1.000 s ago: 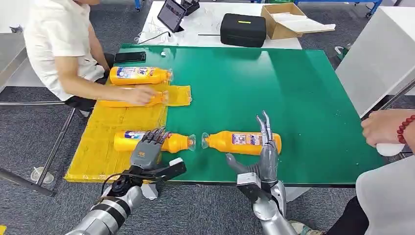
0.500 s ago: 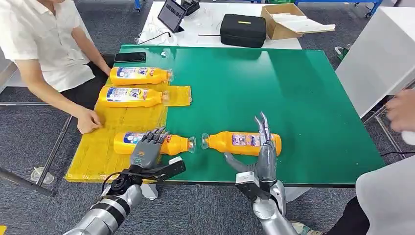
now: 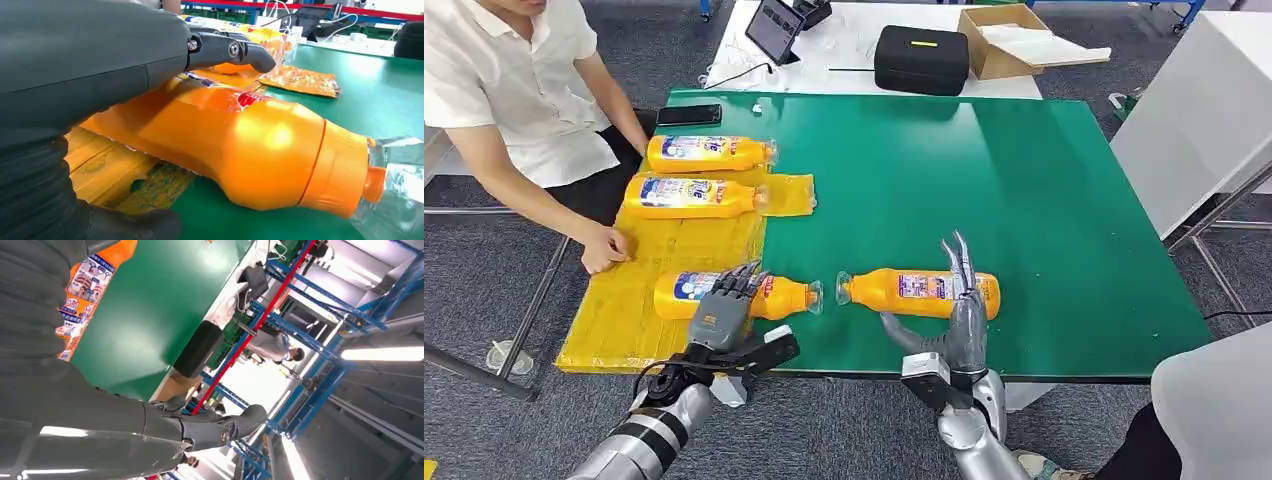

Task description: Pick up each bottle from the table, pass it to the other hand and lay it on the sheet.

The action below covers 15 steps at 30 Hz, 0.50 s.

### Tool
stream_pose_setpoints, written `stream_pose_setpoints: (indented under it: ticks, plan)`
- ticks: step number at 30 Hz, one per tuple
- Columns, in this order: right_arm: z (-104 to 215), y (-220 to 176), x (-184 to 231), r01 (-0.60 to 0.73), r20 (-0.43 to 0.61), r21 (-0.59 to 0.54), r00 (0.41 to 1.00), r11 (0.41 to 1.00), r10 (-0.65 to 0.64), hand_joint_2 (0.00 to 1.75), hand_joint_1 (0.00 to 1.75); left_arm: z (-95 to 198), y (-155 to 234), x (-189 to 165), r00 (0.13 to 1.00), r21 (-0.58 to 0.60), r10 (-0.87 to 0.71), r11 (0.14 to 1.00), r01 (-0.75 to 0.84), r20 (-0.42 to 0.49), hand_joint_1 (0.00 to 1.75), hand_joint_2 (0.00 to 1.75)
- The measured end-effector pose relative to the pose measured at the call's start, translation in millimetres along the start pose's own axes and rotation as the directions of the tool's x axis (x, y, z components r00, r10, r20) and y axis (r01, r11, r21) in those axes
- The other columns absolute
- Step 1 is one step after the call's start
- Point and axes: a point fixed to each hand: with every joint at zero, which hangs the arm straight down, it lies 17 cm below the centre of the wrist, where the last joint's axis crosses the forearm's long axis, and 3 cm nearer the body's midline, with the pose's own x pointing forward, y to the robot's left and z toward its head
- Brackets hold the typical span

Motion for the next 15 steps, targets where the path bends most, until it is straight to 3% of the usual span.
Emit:
stream_pose_setpoints:
  ticks: [6,15]
  plan:
    - [13,1,-3,-0.028,-0.007,0.022,1.000,0.999,0.028,1.75,0.00,8,17,39,0.993,0.126,0.090,0.987,-0.099,0.080,0.00,1.75]
    - [25,2,-6,-0.060,-0.007,0.048,0.998,0.997,0.060,1.75,0.00,19,62,103,0.971,0.251,0.048,0.962,-0.107,0.233,0.00,1.75]
